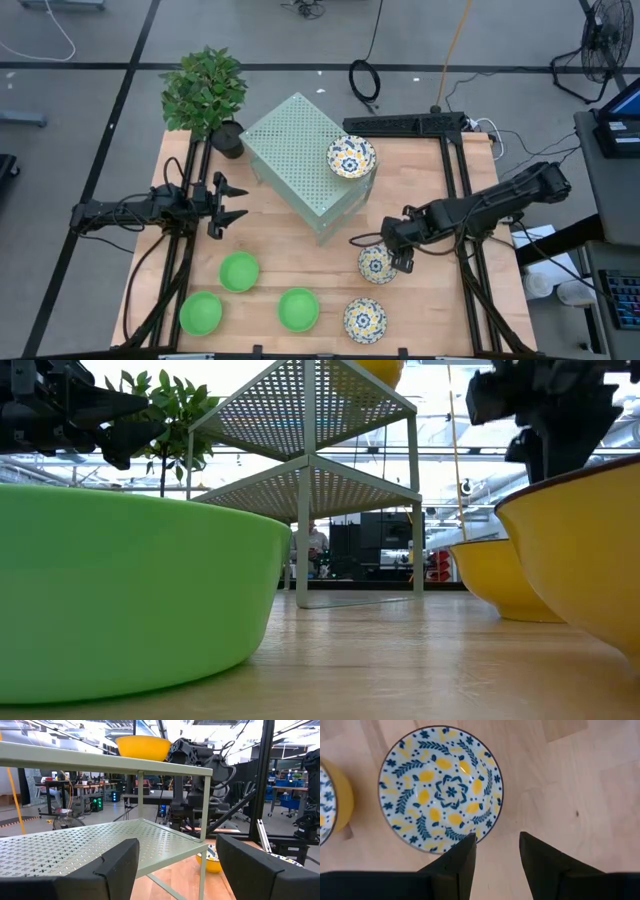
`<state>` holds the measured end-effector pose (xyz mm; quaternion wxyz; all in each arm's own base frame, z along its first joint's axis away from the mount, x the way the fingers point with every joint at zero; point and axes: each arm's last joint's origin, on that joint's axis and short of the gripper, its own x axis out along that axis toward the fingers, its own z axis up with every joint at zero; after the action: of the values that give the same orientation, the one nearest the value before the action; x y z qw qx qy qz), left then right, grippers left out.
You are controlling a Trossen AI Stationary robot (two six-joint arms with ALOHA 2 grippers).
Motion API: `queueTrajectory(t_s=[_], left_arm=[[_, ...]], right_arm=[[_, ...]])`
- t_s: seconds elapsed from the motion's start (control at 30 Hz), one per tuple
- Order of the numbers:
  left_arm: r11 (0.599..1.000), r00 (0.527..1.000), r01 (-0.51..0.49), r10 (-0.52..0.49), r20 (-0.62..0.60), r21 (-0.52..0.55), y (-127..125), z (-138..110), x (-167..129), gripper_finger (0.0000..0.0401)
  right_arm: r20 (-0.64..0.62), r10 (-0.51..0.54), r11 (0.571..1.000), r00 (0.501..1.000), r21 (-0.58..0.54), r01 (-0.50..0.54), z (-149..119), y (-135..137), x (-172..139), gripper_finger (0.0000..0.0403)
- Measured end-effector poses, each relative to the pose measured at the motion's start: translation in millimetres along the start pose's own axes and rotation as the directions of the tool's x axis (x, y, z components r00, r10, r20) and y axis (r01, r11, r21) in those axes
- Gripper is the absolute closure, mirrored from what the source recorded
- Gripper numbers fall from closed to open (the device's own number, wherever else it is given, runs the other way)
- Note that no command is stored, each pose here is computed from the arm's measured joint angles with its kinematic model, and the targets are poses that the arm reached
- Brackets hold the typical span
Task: Pick & Place Mini bowls
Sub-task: Stack the bottom yellow patterned bowl on the yellow patterned bowl on the shelf
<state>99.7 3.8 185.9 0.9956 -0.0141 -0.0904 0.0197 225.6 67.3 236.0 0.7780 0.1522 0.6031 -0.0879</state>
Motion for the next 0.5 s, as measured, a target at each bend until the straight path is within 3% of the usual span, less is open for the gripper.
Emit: queueTrajectory(t_s=[0.23,0.5], left_arm=[[1.0,1.0,0.0,0.0,0.0,0.0,0,0,0,0.0132],[1.0,1.0,0.0,0.0,0.0,0.0,0,0,0,0.0132]], right_arm=[[0.041,0.022,1.0,0.999,0.011,-0.022,-4,-2,19,0.0261],[0.069,-0.05,0.999,0.996,0.025,0.048,-8,-8,29,0.0261]])
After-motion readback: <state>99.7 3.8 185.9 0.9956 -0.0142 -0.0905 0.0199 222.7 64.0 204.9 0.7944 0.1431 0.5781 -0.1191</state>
